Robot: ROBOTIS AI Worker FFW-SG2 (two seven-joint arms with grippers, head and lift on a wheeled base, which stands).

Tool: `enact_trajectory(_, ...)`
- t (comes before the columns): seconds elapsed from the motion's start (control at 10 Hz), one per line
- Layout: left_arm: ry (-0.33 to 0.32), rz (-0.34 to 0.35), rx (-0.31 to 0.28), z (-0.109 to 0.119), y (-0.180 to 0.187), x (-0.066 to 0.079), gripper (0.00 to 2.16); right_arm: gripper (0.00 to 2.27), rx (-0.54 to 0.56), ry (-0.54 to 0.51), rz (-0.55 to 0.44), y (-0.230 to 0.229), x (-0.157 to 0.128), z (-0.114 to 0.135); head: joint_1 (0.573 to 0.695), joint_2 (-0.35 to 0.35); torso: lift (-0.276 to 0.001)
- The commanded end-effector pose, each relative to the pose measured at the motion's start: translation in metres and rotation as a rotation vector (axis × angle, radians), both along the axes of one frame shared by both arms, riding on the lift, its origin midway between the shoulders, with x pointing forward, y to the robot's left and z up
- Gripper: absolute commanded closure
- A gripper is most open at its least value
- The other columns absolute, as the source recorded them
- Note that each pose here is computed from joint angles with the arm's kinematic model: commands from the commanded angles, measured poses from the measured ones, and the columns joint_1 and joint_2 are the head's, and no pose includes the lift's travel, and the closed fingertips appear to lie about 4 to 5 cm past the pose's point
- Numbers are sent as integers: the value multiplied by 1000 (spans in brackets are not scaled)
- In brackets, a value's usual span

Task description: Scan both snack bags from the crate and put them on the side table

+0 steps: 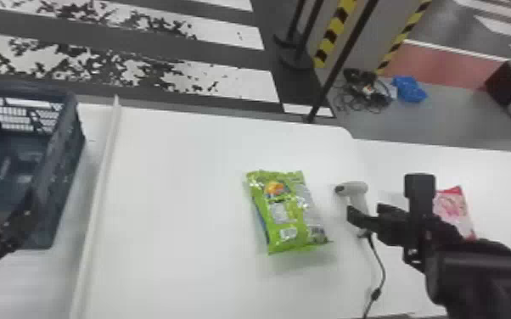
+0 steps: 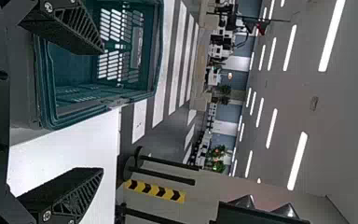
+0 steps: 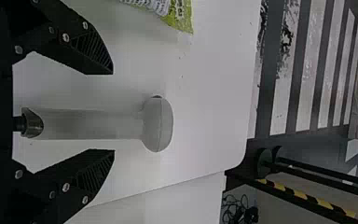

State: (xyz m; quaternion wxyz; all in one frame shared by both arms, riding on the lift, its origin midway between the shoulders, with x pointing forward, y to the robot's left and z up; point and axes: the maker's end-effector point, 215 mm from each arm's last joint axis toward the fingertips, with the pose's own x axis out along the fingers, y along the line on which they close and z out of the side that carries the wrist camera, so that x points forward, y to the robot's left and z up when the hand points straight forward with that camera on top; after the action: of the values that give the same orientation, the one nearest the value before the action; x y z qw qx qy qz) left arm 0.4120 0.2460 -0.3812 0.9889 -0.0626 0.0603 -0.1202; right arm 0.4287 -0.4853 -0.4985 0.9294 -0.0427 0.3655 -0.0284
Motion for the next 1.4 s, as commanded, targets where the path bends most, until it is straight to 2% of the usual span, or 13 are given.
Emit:
enact_trajectory(0.0, -3, 1, -2, 1, 0, 0, 103, 49, -1, 29, 0, -7, 8, -11, 695, -310, -87)
enact_trajectory(0.1, -2, 1, -4, 1, 1, 0, 103, 90, -4, 50, 11, -8, 14, -18, 695, -314, -87)
enact_trajectory(0.2, -3, 3, -4, 1, 1, -1, 103, 269, -3, 69, 7, -12, 18, -25, 695, -315, -87)
enact_trajectory(0.3, -5, 2, -4, 1, 1, -1, 103, 680, 12, 78, 20, -14, 22, -26, 695, -315, -87)
enact_trajectory(0.4, -4, 3, -3, 1, 2, -2, 103, 1612, 12, 80, 23, -14, 24, -26, 695, -315, -87)
enact_trajectory(0.5, -4, 3, -3, 1, 2, -2, 103, 2233, 4, 90, 18, -13, 24, -29, 695, -316, -87)
enact_trajectory(0.9, -4, 3, -5, 1, 1, -2, 103, 2246, 22, 90, 14, -14, 15, -24, 695, -321, -87)
enact_trajectory(1.3, -8, 9, -3, 2, 5, -2, 103, 2246, 59, 54, -18, 6, -45, 22, 695, -323, -87)
